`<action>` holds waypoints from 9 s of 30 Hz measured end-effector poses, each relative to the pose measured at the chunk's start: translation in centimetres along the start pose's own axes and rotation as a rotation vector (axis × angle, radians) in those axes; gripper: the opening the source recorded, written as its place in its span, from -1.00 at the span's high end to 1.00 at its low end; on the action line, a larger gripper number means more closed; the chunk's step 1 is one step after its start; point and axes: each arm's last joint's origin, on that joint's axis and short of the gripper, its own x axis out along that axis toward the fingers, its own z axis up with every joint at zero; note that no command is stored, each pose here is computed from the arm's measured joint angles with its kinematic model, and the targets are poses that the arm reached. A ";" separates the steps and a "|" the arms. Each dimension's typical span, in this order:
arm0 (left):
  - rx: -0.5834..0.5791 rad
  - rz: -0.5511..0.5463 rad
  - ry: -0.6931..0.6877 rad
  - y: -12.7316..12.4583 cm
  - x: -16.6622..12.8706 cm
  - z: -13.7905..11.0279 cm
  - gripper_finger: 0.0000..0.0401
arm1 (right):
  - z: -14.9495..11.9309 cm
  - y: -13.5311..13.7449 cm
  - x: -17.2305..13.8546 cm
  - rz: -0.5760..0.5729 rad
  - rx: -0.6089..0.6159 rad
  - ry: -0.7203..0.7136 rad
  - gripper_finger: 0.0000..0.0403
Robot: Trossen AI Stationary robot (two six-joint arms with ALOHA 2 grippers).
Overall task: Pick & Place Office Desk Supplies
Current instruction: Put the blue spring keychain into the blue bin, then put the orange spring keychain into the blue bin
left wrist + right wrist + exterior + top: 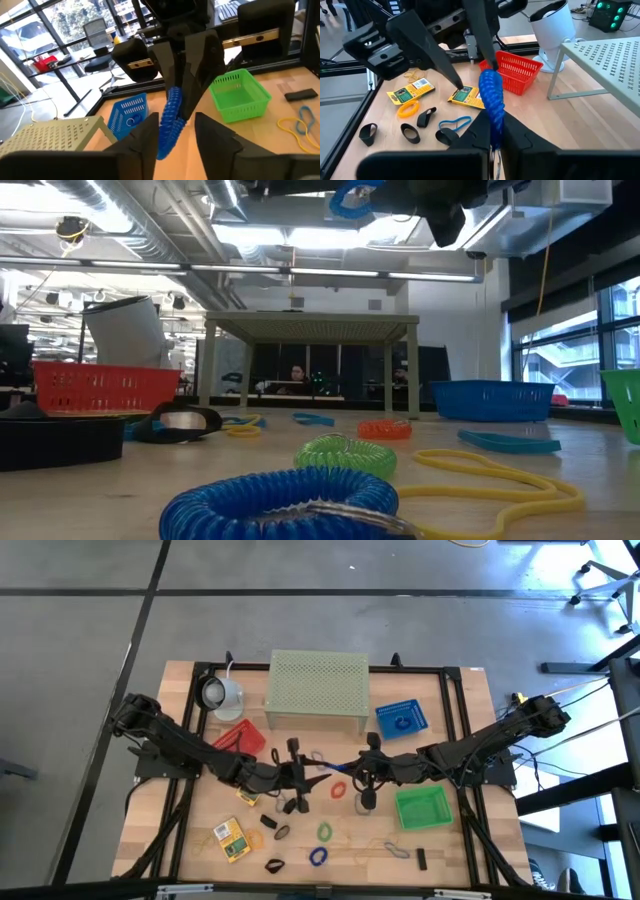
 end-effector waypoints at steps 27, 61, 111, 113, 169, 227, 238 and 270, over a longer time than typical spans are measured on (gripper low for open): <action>0.013 0.212 0.019 -0.9 -3.2 1.2 0.21 | -5.3 -5.6 -5.2 -0.755 0.135 0.447 0.84; 0.013 0.220 0.022 -0.7 -3.0 1.2 0.24 | -6.4 -18.2 -3.9 -0.873 0.591 0.720 0.80; -0.241 0.030 0.573 5.7 0.8 -5.7 0.25 | -3.2 -10.0 -0.3 -0.737 0.043 0.287 0.33; -0.295 0.018 0.586 6.1 1.0 -5.8 0.23 | -3.2 -10.0 -0.3 -0.734 0.021 0.296 0.33; -0.271 -0.253 0.390 -2.1 8.4 -13.6 0.18 | -0.4 -1.0 -2.2 -0.134 0.004 0.379 0.33; 0.160 0.068 0.141 3.0 3.8 -1.8 0.94 | 0.7 -1.3 -1.7 -0.224 -0.042 0.248 0.33; 0.135 0.007 0.133 2.7 3.6 -1.8 0.94 | 0.9 -2.1 -1.1 -0.255 0.010 0.226 0.33; 0.038 -0.159 0.057 2.2 3.6 -1.2 0.94 | 0.2 -0.6 1.9 -0.034 -0.256 0.200 0.33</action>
